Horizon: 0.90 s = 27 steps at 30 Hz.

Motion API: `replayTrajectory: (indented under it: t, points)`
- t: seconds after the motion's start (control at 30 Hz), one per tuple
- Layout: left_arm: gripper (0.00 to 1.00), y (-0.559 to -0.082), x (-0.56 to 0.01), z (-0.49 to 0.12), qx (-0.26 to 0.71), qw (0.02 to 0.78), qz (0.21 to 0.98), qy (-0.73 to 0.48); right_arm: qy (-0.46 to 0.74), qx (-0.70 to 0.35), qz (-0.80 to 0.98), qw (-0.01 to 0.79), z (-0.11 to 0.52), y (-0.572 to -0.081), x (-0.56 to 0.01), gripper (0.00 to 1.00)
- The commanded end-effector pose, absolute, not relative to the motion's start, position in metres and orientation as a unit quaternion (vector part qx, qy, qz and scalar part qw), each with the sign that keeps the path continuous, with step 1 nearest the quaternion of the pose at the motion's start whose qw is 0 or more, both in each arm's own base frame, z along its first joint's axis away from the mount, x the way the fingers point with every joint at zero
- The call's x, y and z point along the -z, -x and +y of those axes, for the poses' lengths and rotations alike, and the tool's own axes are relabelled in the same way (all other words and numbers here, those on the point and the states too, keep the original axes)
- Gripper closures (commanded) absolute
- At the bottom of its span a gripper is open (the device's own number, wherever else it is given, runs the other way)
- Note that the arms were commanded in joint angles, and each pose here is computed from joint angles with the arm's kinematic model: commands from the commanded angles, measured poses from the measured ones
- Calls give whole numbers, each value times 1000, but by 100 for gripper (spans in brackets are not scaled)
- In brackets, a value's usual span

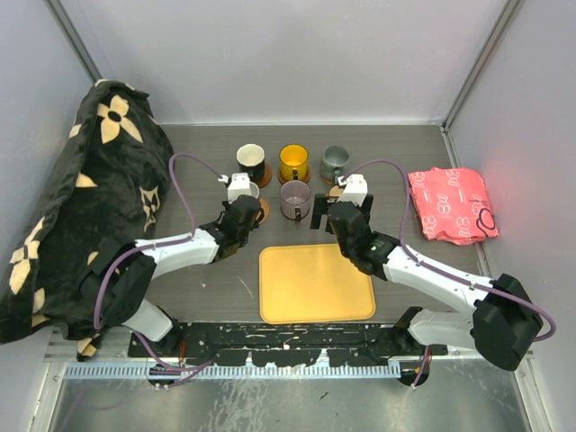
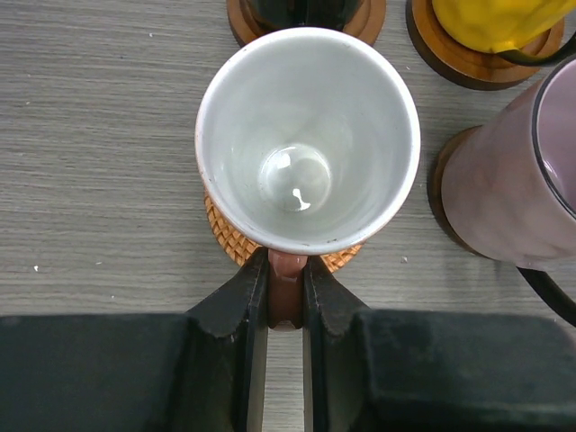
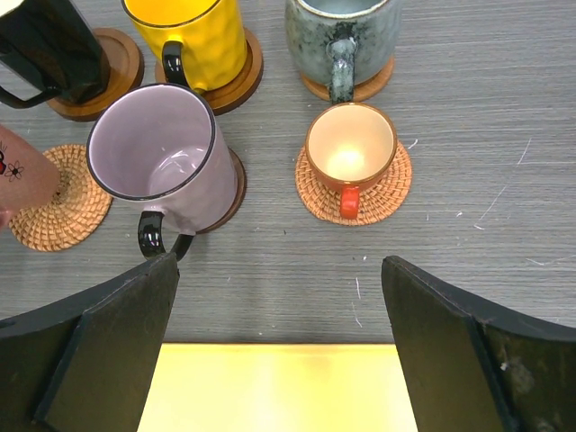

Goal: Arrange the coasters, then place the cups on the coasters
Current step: Place the cup on the coaster.

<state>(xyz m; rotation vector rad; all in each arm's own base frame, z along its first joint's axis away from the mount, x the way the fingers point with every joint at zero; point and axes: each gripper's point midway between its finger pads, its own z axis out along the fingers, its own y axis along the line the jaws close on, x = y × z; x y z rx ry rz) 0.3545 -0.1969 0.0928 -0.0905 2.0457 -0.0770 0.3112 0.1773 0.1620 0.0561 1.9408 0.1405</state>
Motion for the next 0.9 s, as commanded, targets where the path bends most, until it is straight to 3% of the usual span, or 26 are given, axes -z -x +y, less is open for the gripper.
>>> replayTrajectory:
  t: [0.0,0.87]
  points:
    - [100,-373,-117,-205,60,558,825,69,-46,-78,809,581,182,-320,-184,0]
    - [100,-367,-86,-203,47,519,850,72,-47,-82,810,579,182,-320,-183,0]
